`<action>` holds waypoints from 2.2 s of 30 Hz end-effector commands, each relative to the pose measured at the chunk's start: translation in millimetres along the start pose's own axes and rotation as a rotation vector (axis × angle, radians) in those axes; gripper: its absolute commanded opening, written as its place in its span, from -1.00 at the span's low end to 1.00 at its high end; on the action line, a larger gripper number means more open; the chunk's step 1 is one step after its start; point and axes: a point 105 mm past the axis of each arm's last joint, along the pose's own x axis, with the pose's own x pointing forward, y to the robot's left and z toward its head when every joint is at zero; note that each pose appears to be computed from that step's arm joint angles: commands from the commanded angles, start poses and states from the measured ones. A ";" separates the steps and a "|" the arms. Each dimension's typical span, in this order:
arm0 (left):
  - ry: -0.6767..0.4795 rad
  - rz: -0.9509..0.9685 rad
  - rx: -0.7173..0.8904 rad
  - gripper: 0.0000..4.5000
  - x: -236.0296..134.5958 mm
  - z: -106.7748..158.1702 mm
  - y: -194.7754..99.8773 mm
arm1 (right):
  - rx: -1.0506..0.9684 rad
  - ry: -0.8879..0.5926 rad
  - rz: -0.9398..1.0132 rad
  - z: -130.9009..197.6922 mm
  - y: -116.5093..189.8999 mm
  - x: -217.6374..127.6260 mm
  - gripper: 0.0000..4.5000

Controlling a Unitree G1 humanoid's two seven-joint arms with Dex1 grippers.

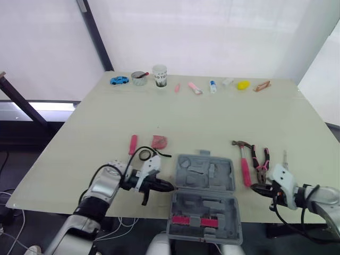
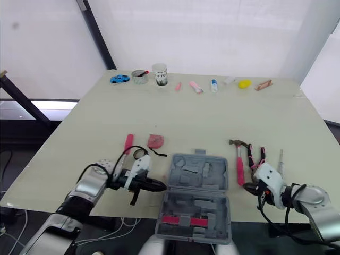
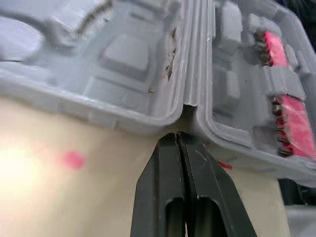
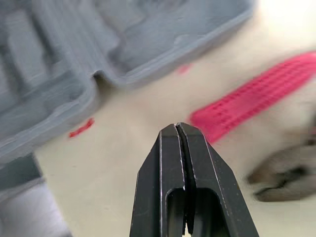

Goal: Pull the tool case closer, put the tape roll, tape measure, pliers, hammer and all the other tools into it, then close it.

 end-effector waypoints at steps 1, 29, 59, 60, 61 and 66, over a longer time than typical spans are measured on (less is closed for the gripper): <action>-0.148 0.089 0.062 -0.97 -20.8 25.0 -5.4 | -0.034 -0.153 -0.127 18.0 -7.4 -18.7 -1.00; -0.342 1.047 -0.329 0.99 -153.3 -86.8 -60.9 | 0.380 -0.292 -0.752 -99.3 27.3 -153.8 1.00; 0.581 0.329 0.176 0.99 -137.1 11.1 -2.4 | -0.061 -0.556 0.157 75.9 33.6 -50.0 1.00; 0.618 0.323 0.218 0.99 -136.5 17.7 3.5 | -0.077 -0.559 0.176 80.4 33.8 -45.9 1.00; 0.643 0.318 0.243 0.99 -136.0 22.1 8.0 | -0.089 -0.558 0.188 82.9 33.6 -43.0 1.00; 0.816 0.264 0.438 0.99 -119.5 45.9 33.8 | -0.110 -0.582 0.207 96.1 26.2 -28.7 1.00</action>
